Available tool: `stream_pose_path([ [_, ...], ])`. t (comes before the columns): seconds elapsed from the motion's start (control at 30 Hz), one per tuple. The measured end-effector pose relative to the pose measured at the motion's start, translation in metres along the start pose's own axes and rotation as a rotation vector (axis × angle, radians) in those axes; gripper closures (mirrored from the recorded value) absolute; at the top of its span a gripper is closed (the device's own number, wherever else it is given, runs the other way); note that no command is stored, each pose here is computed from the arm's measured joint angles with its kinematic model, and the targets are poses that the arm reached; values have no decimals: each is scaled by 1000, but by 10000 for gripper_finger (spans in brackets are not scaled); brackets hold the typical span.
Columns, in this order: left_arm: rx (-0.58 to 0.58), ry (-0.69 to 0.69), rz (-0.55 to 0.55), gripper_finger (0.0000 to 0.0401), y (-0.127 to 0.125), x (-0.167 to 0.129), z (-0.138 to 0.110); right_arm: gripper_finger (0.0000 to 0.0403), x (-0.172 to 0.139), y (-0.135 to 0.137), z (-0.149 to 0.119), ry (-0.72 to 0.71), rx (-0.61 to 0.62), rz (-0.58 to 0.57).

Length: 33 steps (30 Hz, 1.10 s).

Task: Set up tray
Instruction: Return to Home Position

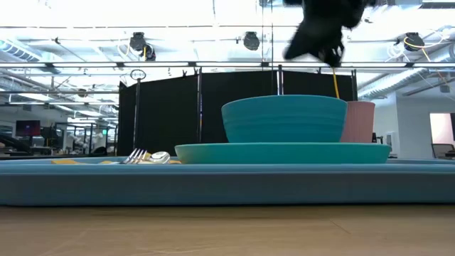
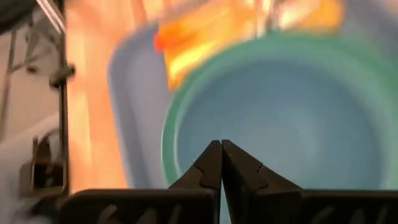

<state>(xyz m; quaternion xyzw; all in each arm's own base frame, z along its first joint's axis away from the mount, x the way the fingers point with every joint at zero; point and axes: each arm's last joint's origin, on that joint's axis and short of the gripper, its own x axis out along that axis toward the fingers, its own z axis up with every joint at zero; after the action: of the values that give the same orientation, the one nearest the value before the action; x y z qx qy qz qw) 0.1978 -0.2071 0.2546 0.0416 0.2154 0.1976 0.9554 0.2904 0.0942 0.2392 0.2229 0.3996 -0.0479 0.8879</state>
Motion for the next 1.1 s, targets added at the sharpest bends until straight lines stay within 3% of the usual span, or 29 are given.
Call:
stream_pose_path([
  [0.23, -1, -60, 16, 398, -3, 0, 5, 403, -39, 25, 5, -332, -291, -57],
  [0.43, -56, -93, -7, 398, 1, -2, 18, 403, -41, 32, -1, -474, -418, 60],
  [0.57, -20, -89, -175, 399, -9, 7, 36, 403, -32, 29, -10, -536, -443, 186],
  [0.73, 74, -232, -470, 396, -11, 29, 58, 403, -25, 20, -22, -664, -519, 256],
  [0.87, 69, -257, -509, 399, 13, 54, 63, 403, -23, 14, -21, -689, -571, 305],
  [1.1, 8, -257, -545, 398, 65, 103, 54, 403, -18, -14, 2, -666, -534, 338],
])
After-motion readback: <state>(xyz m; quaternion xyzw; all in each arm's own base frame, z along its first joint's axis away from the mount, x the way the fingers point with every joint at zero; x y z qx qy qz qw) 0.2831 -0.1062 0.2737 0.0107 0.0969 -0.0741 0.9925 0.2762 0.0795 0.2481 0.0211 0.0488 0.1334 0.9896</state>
